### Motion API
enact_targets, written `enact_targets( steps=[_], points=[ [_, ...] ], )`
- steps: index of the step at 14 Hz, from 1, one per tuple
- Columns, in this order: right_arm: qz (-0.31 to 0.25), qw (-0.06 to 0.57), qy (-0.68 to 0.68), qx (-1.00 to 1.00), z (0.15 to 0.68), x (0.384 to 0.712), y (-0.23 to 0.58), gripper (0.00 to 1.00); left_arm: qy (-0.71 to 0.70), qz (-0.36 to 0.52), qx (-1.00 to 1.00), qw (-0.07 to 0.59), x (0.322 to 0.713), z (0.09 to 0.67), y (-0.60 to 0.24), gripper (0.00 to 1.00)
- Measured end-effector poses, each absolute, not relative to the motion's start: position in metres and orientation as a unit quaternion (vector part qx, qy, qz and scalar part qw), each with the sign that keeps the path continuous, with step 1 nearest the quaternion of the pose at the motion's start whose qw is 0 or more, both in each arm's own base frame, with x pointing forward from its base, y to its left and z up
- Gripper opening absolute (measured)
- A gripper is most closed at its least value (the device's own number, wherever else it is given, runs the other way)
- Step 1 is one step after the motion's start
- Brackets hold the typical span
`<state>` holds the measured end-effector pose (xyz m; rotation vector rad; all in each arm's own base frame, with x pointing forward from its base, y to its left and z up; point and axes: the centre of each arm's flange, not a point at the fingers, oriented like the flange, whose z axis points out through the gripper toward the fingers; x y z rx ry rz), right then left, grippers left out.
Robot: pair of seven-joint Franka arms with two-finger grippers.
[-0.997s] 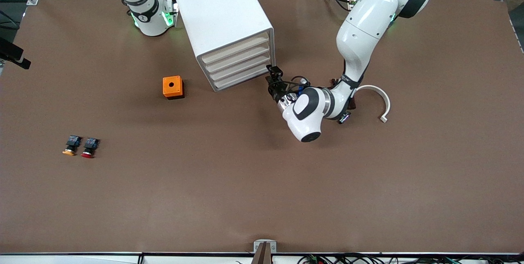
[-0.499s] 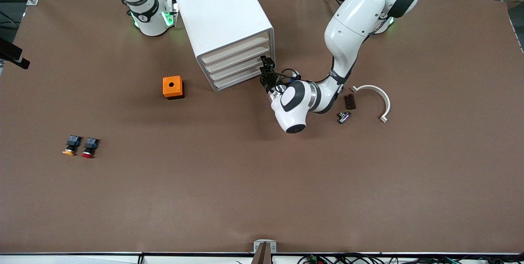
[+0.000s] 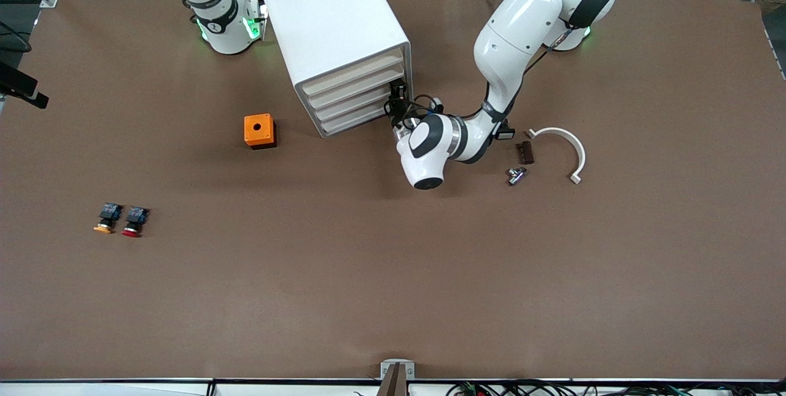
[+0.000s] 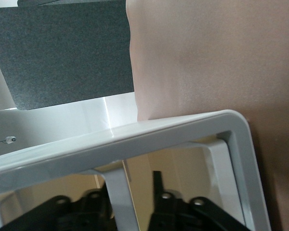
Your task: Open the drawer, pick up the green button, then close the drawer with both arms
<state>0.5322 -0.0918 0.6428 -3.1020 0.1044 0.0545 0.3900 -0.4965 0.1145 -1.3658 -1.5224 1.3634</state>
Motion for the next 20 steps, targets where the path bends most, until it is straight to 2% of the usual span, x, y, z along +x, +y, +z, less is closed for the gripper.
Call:
enact_targets(
  steps=[1, 3, 7, 13, 17, 20],
  points=[
    [0.023, 0.019, 0.034, -0.999, 0.637, 0.536, -0.093, 1.0, -0.583, 0.523, -0.523, 0.336, 0.39, 0.114, -0.496, 0.32],
    [0.029, 0.02, 0.038, -0.999, 0.628, 0.54, -0.098, 1.0, -0.579, 0.528, -0.521, 0.338, 0.39, 0.116, -0.496, 0.18],
    [0.035, 0.014, 0.042, -0.998, 0.623, 0.542, -0.104, 1.0, -0.579, 0.532, -0.517, 0.338, 0.392, 0.117, -0.495, 0.11],
    [0.074, 0.005, 0.043, -0.996, 0.574, 0.566, -0.111, 1.0, -0.586, 0.537, -0.508, 0.333, 0.402, 0.117, -0.487, 0.11],
    [0.089, -0.015, 0.043, -0.995, 0.543, 0.583, -0.119, 1.0, -0.605, 0.55, -0.487, 0.308, 0.436, 0.119, -0.462, 0.12],
    [0.087, -0.016, 0.043, -0.995, 0.54, 0.585, -0.12, 1.0, -0.624, 0.557, -0.474, 0.275, 0.467, 0.124, -0.445, 0.13]
  ],
)
